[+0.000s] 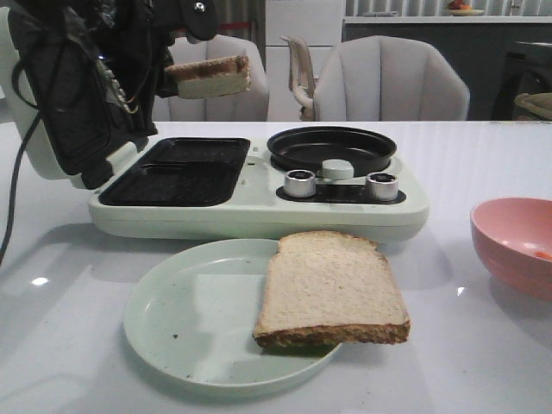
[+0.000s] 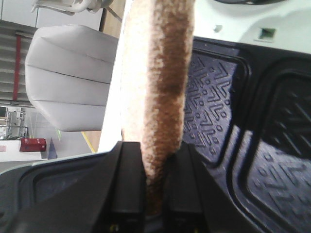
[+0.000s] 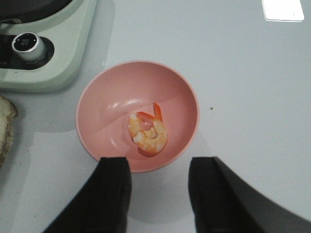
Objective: Make breakfast with bread and shrimp
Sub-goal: 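Carry the bread slice with the left gripper into the sandwich maker tray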
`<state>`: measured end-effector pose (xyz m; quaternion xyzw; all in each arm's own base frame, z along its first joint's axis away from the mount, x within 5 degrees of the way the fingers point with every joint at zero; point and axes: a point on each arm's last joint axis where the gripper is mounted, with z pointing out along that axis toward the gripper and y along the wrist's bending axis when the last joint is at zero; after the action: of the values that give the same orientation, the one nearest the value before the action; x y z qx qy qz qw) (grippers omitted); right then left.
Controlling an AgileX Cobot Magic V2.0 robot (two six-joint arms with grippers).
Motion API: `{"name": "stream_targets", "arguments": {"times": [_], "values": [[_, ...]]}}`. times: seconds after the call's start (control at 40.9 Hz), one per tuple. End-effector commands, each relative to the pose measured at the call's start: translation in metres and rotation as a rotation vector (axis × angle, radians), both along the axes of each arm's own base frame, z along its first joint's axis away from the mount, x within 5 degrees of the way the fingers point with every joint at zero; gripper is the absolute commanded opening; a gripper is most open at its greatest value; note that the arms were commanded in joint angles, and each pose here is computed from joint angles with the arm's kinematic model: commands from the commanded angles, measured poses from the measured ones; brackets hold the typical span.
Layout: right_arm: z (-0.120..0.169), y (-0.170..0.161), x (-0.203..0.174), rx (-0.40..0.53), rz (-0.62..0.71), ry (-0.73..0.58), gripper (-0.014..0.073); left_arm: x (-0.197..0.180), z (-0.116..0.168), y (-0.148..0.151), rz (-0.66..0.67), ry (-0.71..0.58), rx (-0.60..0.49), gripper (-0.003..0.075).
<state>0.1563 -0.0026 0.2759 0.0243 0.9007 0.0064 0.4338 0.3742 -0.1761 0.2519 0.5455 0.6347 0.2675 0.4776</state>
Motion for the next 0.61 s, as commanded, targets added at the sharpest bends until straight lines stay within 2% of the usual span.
{"name": "stream_targets", "arguments": {"times": [0.0,0.22,0.464,0.587], "values": [[0.016,-0.001,0.006,-0.011,-0.004,-0.105,0.0412,0.017,0.029,0.003,0.019,-0.107,-0.003,0.0101],[0.016,-0.001,0.006,-0.011,-0.004,-0.105,0.0412,0.052,0.01,0.004,0.036,-0.103,0.045,0.0101],[0.016,-0.001,0.006,-0.011,-0.004,-0.105,0.0412,0.064,-0.011,0.008,0.06,-0.07,0.065,0.0104],[0.016,-0.001,0.006,-0.011,-0.004,-0.105,0.0412,0.066,-0.013,0.012,0.064,-0.063,0.066,0.0173]]}}
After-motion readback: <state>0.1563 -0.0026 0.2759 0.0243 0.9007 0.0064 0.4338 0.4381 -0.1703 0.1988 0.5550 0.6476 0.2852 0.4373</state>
